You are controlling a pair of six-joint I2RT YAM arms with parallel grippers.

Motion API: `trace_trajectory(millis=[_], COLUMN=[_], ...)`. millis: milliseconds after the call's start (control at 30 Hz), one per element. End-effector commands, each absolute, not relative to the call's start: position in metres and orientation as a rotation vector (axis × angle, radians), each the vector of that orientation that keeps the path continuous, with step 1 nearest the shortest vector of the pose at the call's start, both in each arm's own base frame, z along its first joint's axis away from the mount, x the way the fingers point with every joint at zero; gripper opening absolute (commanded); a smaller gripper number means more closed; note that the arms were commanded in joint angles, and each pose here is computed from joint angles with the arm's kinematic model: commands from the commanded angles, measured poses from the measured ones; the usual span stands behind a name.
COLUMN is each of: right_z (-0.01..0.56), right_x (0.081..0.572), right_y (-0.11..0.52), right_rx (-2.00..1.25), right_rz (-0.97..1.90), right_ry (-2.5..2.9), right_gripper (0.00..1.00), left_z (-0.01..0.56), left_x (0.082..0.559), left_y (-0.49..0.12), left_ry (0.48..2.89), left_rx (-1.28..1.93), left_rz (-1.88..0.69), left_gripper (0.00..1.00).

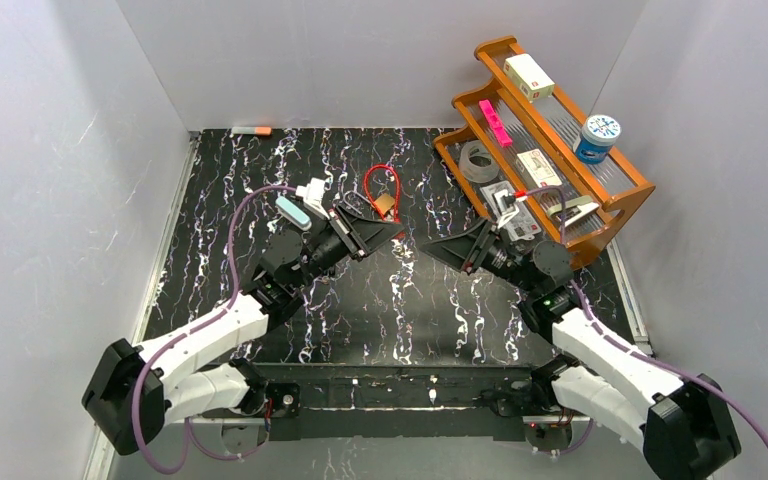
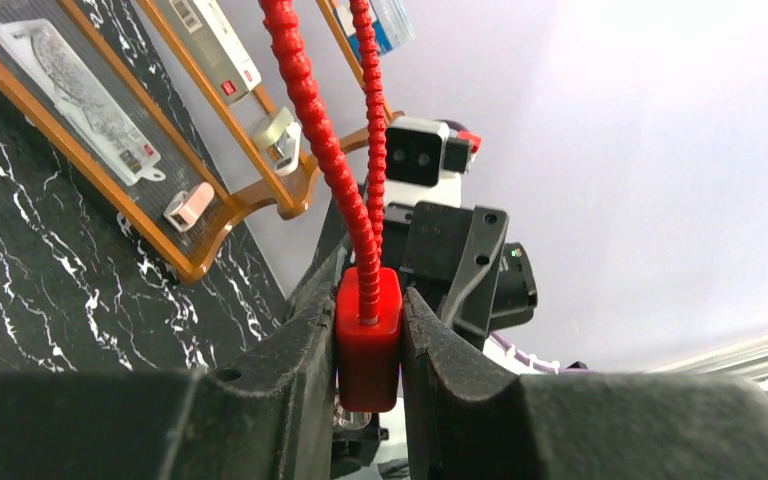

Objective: Unlock with the key
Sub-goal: Unlock the lock.

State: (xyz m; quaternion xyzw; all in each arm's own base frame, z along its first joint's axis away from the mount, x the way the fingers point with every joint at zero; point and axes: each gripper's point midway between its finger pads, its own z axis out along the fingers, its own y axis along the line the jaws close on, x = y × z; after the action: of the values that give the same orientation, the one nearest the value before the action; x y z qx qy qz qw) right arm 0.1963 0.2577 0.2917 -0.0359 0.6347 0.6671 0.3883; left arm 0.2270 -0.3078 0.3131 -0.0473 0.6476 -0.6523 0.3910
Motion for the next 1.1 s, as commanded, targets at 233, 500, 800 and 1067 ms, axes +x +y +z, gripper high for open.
trace_trajectory(millis=[233, 500, 800, 1067], right_z=[0.337, 0.339, 0.342, 0.341], right_x=[0.185, 0.186, 0.191, 0.187], right_y=[0.291, 0.295, 0.302, 0.309], right_rx=[-0.194, -0.179, -0.169, -0.167], right_rz=[1.804, 1.814, 1.820, 1.877], right_ry=[1.434, 1.435, 1.443, 1.452], right_gripper=[0.39, 0.39, 0.36, 0.25], left_z=[0.334, 0.334, 0.334, 0.336], left_x=[0.237, 0.236, 0.234, 0.234], left_y=[-0.301, -0.299, -0.299, -0.296], left_ry=[1.503, 1.489, 1.479, 1.452], left_rx=[-0.235, -0.247, -0.252, -0.255], left_rz=[-1.729, -1.745, -1.764, -1.762], left_gripper=[0.00, 0.00, 0.00, 0.00])
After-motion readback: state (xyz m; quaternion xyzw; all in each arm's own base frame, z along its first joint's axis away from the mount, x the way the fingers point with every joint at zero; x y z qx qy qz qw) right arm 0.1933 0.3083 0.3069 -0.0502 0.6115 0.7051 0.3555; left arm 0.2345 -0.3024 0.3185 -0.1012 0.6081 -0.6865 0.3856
